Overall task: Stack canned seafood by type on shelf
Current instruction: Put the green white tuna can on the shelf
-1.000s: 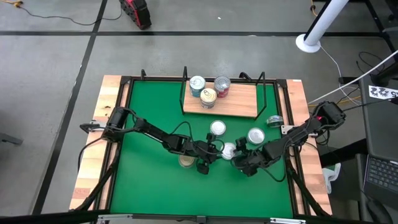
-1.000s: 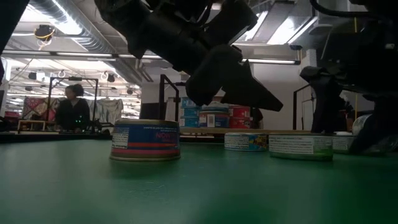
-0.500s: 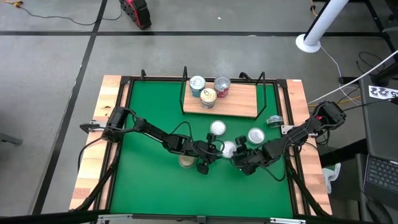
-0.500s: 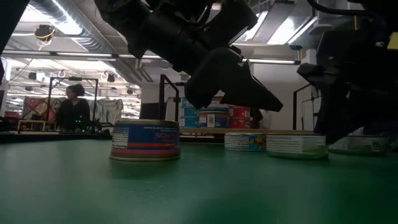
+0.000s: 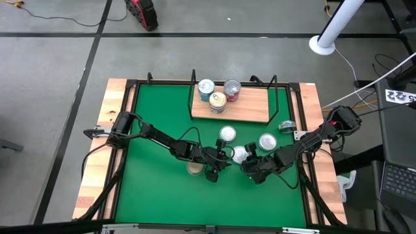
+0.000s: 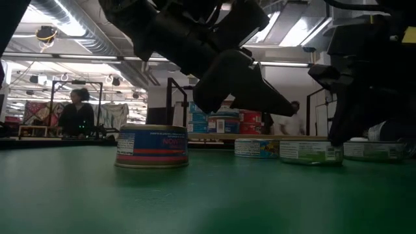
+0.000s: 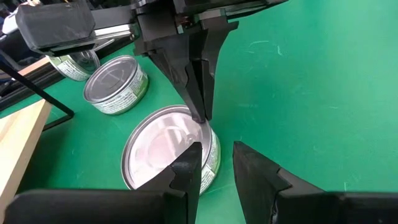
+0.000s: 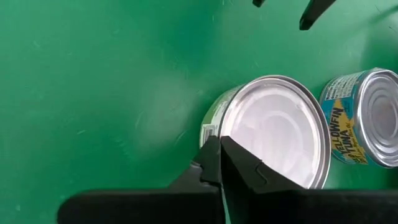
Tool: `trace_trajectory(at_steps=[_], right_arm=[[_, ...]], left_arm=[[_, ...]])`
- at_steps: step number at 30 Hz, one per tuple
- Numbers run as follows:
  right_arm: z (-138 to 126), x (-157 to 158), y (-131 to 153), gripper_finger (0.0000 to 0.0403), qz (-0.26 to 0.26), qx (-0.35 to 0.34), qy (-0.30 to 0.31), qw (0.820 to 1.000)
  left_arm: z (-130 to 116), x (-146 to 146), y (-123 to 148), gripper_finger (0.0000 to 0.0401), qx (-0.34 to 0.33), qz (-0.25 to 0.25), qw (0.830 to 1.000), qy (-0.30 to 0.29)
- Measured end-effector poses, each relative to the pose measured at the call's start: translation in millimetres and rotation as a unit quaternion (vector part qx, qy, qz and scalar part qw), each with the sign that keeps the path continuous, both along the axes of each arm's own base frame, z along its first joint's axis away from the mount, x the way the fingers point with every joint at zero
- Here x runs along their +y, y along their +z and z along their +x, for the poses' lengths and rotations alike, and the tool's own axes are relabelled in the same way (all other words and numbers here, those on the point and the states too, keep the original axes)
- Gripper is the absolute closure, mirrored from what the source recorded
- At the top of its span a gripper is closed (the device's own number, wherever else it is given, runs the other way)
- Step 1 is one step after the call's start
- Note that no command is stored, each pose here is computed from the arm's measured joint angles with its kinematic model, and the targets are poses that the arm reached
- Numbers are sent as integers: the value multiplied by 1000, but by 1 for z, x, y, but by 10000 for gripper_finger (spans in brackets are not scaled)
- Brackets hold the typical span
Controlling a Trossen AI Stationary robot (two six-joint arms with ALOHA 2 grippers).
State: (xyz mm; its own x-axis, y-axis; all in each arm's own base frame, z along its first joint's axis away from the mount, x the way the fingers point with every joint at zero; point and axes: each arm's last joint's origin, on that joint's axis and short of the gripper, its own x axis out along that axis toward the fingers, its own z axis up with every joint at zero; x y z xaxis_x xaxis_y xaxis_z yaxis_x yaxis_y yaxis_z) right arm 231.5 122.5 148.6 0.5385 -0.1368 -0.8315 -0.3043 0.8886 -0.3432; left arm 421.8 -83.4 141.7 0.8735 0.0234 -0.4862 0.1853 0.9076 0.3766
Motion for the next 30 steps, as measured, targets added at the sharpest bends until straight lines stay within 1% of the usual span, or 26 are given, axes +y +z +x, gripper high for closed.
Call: trace_trajectory(at_steps=[5, 8, 10, 12, 18, 22, 25, 30], right_arm=[[2, 1, 3, 401, 2, -2, 0, 1000], [5, 3, 6, 401, 7, -6, 1, 1000], [6, 4, 8, 401, 9, -10, 1, 1000], [7, 4, 8, 401, 8, -13, 0, 1000], [11, 3, 10, 401, 19, -32, -6, 999], [16, -5, 11, 401, 37, -41, -50, 997], [19, -12, 11, 401, 42, -45, -73, 995], [28, -20, 14, 401, 72, -68, -95, 990]], left_arm=[[0, 0, 0, 315, -1, -1, 1000, 0], [0, 0, 0, 312, -2, -20, 1000, 11], [0, 0, 0, 299, -2, -37, 999, 21], [0, 0, 0, 280, -2, -40, 999, 23], [0, 0, 1, 228, -5, -9, 1000, 4], [0, 0, 1, 201, -5, -5, 1000, 2], [0, 0, 0, 187, -2, 2, 1000, -1], [-1, 0, -1, 176, 7, 52, 998, -22]])
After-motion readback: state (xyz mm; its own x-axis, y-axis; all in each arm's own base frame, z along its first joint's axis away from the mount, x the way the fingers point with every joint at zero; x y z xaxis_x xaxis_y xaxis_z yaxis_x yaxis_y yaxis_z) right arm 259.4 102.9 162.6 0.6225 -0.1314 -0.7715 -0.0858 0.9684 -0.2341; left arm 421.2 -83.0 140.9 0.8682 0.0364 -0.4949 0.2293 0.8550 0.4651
